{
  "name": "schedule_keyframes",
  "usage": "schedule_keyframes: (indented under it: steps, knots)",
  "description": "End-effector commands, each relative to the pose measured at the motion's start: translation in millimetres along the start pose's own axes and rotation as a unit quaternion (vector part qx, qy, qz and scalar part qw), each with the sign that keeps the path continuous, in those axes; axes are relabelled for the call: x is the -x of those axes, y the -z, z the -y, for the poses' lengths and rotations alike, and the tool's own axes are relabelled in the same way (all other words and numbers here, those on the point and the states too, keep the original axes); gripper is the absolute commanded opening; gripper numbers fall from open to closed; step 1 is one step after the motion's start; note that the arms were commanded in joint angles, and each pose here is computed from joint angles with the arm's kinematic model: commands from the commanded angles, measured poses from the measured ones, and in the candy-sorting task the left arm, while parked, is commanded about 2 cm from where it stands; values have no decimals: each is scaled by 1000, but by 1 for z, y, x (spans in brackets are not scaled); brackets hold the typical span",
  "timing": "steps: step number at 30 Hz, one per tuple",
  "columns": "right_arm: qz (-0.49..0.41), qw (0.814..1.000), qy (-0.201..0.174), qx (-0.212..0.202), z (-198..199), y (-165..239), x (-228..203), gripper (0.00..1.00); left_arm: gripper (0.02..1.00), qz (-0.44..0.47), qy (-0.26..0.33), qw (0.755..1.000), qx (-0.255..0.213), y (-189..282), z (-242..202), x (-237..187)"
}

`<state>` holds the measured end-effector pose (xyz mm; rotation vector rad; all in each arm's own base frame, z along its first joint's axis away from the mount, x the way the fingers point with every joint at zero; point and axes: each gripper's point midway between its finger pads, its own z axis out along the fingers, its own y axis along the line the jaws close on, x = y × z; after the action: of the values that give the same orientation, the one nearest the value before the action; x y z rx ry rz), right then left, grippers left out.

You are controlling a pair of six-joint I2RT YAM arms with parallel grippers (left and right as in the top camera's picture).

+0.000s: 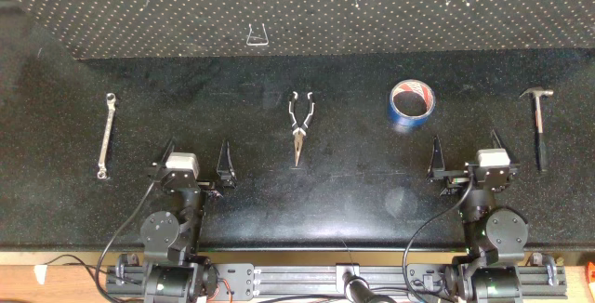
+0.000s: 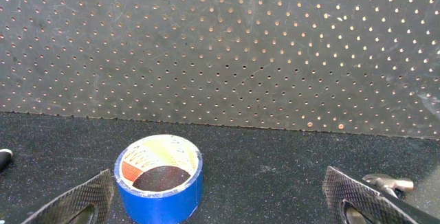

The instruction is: Place Tools Onto Pegboard

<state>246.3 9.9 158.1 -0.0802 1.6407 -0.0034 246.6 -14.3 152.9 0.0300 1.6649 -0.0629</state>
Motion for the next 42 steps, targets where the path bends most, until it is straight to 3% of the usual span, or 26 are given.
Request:
schedule_keyframes:
  steps: [1,26,28,30,32,33,35,37,39,40,42]
  knots:
    - [2,1000,7,5,-2,0,0,991,998,-1,-3,1000,-1,0,0,-1]
    - [2,1000,7,5,-2,0,0,991,996,1,-10,1000,-12,0,4,1]
    - [2,1000,7,5,-2,0,0,991,993,-18,-34,999,0,-2,-2,12]
    - [2,1000,7,5,-2,0,0,991,993,-71,-44,996,40,-15,-25,43]
    - [2,1000,7,5,-2,0,0,991,996,-169,-16,979,111,-28,-72,69]
    - [2,1000,7,5,-2,0,0,991,993,-239,12,958,156,-26,-104,69]
    - [2,1000,7,5,-2,0,0,991,993,-370,21,910,184,-18,-148,58]
    - [2,1000,7,5,-2,0,0,991,996,-465,-13,871,156,-11,-174,38]
    - [2,1000,7,5,-2,0,0,991,996,-521,0,841,149,-3,-201,19]
    - [2,1000,7,5,-2,0,0,991,993,-533,14,832,156,-1,-217,10]
    - [2,1000,7,5,-2,0,0,991,996,-564,4,817,118,-5,-234,-14]
